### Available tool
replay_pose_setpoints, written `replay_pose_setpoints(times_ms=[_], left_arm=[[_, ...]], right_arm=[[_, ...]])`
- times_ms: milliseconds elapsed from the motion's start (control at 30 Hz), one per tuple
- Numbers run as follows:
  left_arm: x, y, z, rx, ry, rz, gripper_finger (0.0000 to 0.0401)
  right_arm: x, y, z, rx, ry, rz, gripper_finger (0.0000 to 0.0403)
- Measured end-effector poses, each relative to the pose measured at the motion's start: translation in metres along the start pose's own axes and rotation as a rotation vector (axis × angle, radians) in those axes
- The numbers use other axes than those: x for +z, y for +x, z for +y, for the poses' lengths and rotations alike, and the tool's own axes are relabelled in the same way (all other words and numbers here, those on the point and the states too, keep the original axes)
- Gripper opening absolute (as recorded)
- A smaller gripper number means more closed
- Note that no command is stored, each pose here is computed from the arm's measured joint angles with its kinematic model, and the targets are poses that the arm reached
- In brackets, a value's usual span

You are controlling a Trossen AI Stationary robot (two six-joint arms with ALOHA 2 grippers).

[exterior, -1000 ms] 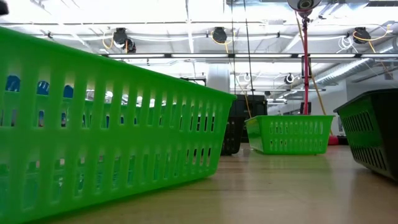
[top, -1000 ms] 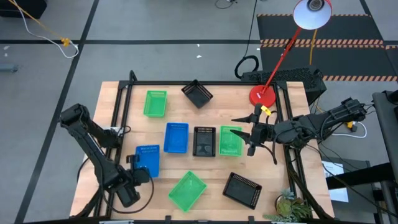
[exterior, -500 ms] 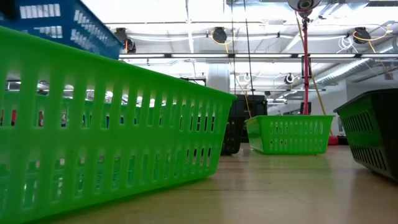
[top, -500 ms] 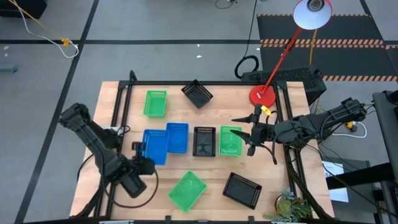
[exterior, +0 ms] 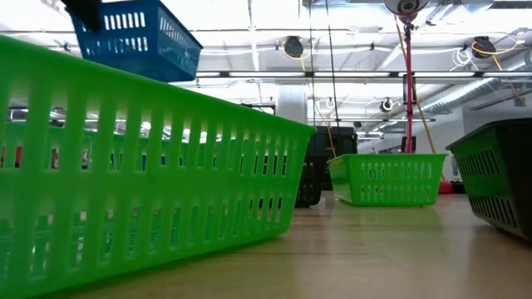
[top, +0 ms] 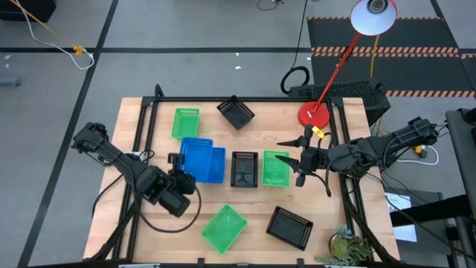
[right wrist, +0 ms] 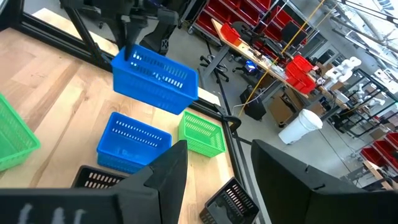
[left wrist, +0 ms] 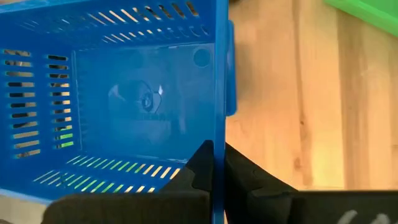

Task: Stack baskets by color
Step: Stack the blue bin on top of stacked blue bins

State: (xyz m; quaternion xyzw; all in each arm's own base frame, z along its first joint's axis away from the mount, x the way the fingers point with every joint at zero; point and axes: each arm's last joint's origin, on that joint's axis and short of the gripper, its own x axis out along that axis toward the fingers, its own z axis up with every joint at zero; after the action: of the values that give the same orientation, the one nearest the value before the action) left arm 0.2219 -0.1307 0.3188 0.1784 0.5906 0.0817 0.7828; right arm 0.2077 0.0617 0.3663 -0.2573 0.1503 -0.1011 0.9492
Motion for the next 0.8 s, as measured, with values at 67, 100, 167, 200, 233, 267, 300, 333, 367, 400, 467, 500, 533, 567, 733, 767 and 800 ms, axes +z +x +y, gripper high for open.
replay_pose_setpoints(times_ms=[67, 100, 167, 200, 233, 267, 300, 333, 367, 400, 467, 500, 533, 567, 733, 767, 800], left_arm=[[0.002, 0.002, 0.005, 0.013, -0.001, 0.004, 0.0011], [0.002, 0.003, 0.007, 0.018, 0.001, 0.006, 0.0008], [0.004, 0.005, 0.011, 0.026, 0.001, 0.011, 0.0005], [0.004, 0.006, 0.013, 0.032, 0.000, 0.012, 0.0006], [0.005, 0.006, 0.014, 0.039, -0.002, 0.010, 0.0009], [0.006, 0.008, 0.015, 0.047, -0.004, 0.006, 0.0012], [0.006, 0.009, 0.016, 0.054, -0.006, 0.006, 0.0014], [0.006, 0.011, 0.017, 0.059, -0.008, 0.014, 0.0014], [0.005, 0.014, 0.018, 0.062, -0.005, 0.024, 0.0013], [0.005, 0.017, 0.018, 0.066, 0.000, 0.031, 0.0010], [0.004, 0.024, 0.017, 0.068, 0.016, 0.036, 0.0006], [0.005, 0.028, 0.016, 0.066, 0.022, 0.033, 0.0006], [0.005, 0.033, 0.015, 0.064, 0.025, 0.029, 0.0009], [0.005, 0.037, 0.014, 0.063, 0.029, 0.025, 0.0013], [0.005, 0.058, 0.011, 0.051, 0.040, 0.011, 0.0007], [0.004, 0.062, 0.011, 0.051, 0.040, 0.012, 0.0006], [0.004, 0.066, 0.011, 0.051, 0.034, 0.010, 0.0007]], right_arm=[[0.000, 0.000, 0.000, 0.000, -0.002, 0.001, 0.0171], [0.000, 0.000, 0.000, 0.001, -0.003, 0.003, 0.0171], [-0.001, 0.000, 0.000, 0.003, -0.006, 0.007, 0.0171], [-0.001, 0.000, 0.000, 0.003, -0.007, 0.007, 0.0171], [-0.001, 0.000, 0.000, 0.003, -0.007, 0.008, 0.0171], [-0.001, 0.000, 0.000, 0.003, -0.007, 0.008, 0.0171], [-0.001, 0.000, 0.000, 0.003, -0.007, 0.008, 0.0171], [-0.001, 0.000, 0.000, 0.003, -0.007, 0.008, 0.0171], [-0.001, 0.000, 0.000, 0.003, -0.007, 0.008, 0.0171], [-0.001, 0.000, 0.000, 0.003, -0.006, 0.008, 0.0171], [-0.001, 0.000, 0.000, 0.003, -0.006, 0.008, 0.0171], [-0.001, 0.000, 0.000, 0.003, -0.006, 0.008, 0.0171], [-0.001, 0.000, 0.000, 0.003, -0.006, 0.008, 0.0171], [-0.001, 0.000, 0.000, 0.003, -0.006, 0.008, 0.0171], [-0.001, 0.000, 0.000, 0.003, -0.005, 0.008, 0.0171], [-0.001, 0.000, 0.000, 0.003, -0.005, 0.008, 0.0171], [-0.001, 0.000, 0.000, 0.003, -0.005, 0.008, 0.0171]])
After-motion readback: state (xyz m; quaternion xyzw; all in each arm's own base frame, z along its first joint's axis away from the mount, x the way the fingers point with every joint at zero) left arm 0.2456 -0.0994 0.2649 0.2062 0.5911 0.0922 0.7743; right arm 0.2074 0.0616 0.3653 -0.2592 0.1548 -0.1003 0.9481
